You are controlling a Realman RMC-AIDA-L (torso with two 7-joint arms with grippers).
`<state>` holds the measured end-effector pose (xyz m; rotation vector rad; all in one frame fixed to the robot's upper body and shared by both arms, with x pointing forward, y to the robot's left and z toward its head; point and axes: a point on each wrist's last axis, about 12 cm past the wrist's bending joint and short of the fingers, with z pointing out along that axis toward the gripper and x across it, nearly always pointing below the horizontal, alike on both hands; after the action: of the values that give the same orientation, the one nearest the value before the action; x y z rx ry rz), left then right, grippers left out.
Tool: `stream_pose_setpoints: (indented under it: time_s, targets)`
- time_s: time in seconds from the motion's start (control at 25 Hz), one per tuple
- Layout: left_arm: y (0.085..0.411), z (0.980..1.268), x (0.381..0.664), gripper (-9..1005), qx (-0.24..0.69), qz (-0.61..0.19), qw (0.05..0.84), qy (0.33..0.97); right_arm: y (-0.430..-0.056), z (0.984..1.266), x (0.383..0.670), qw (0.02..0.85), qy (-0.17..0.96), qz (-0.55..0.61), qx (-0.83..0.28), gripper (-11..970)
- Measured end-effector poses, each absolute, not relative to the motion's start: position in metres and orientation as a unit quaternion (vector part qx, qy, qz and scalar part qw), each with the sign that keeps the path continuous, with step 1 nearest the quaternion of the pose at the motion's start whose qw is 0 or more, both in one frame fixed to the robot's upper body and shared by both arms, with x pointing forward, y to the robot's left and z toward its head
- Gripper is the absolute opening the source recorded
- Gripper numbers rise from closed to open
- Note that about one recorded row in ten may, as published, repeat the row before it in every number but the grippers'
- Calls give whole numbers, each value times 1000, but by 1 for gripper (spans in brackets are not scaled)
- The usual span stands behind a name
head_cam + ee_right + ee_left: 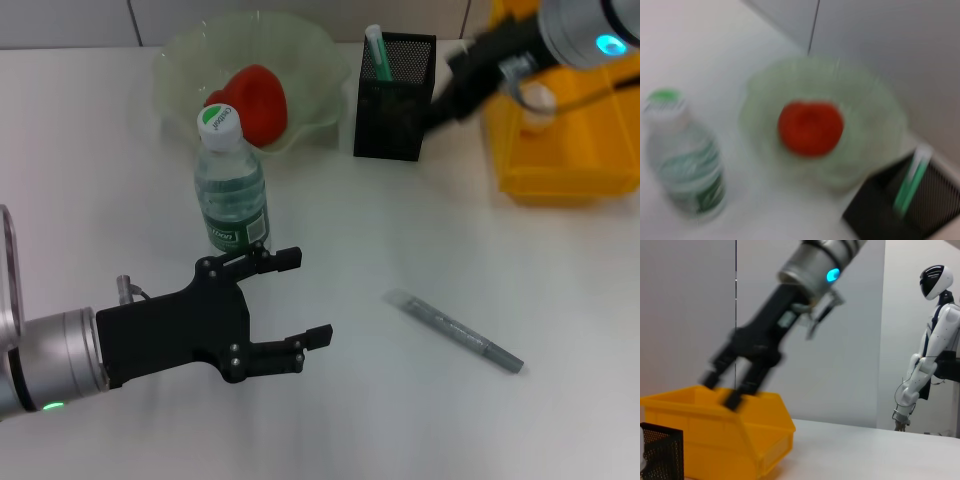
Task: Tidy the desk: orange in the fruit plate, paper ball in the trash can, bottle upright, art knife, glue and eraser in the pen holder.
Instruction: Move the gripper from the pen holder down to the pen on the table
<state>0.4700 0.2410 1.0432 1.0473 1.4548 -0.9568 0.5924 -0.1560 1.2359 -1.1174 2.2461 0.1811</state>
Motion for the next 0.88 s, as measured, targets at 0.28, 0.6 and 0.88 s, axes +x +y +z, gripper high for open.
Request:
stream_pose_setpoints:
  time_s: [0.28,0.6,0.88]
  targets:
    - [241,1043,469,859,438,-400,526,609,-148,1213,553,166,884,63,-433,819]
    - [243,1042,468,859,436,-398,527,611,-138,1175,537,108,892,48,-436,815]
    - [245,1043,469,859,436,-395,530,611,-134,1157,533,95,896,40,-433,814]
